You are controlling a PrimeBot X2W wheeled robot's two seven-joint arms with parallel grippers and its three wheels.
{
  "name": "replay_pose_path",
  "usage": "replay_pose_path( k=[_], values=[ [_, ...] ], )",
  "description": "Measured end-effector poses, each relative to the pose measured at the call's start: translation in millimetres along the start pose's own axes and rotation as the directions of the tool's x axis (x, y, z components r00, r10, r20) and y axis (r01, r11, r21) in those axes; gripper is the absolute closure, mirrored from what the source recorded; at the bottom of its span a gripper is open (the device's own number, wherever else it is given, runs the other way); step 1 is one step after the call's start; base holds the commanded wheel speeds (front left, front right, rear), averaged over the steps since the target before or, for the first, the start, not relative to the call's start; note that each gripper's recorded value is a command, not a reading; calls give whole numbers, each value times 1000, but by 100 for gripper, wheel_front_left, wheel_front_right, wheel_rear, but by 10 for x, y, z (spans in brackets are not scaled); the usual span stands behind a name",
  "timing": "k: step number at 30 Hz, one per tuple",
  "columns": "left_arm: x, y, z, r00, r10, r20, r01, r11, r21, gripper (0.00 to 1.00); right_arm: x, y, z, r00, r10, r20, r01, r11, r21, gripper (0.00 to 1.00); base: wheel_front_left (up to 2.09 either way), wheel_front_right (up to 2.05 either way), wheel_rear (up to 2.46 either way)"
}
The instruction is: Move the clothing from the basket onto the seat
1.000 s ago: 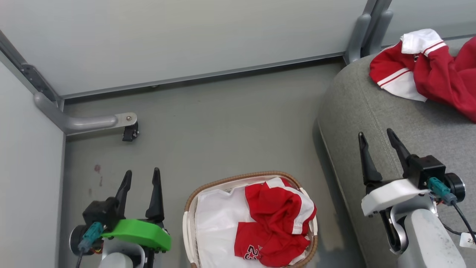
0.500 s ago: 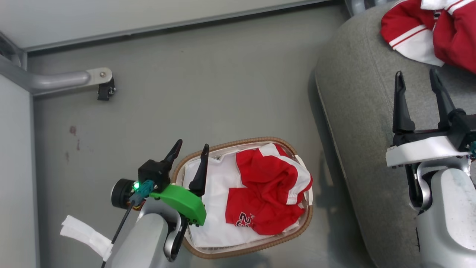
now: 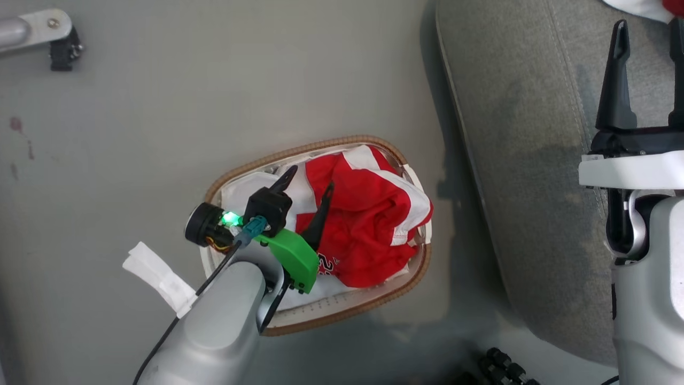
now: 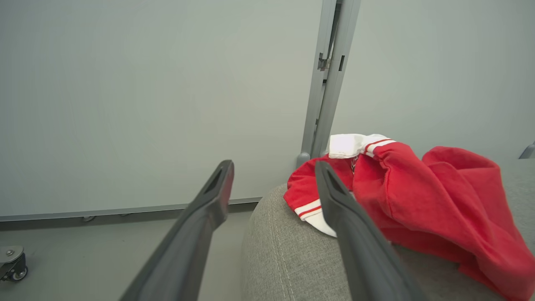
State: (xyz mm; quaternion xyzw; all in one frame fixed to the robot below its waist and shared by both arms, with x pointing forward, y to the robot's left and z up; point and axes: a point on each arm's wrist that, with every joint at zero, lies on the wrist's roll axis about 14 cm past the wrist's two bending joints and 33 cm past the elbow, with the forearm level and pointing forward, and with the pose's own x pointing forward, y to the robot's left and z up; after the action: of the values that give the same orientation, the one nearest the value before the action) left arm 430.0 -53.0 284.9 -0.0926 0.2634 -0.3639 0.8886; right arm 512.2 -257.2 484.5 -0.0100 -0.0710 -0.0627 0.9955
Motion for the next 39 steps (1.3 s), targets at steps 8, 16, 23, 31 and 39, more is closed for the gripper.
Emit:
replay_pose_path(
  k=[8,16,23,31,39],
  values=[
    [259,-215,-546,983,-127,-130,124,992,-29,0,63,-73,-277,999,-10,-36,10,1000,-20,0,0,0,0],
    [337,-525,-1020,937,-256,-238,244,967,-78,0,46,-171,-513,996,-25,-83,21,998,-56,0,0,0,0],
    [434,-505,-1268,913,-279,-296,261,960,-99,0,68,-184,-607,995,-19,-96,12,997,-78,0,0,0,0],
    [532,-470,-1496,892,-291,-345,263,956,-127,0,87,-238,-665,995,-25,-100,16,995,-97,0,0,0,0],
    [679,-460,-1475,895,-296,-333,261,954,-148,73,84,-264,-708,994,-27,-109,15,993,-113,0,0,0,0]
  ],
)
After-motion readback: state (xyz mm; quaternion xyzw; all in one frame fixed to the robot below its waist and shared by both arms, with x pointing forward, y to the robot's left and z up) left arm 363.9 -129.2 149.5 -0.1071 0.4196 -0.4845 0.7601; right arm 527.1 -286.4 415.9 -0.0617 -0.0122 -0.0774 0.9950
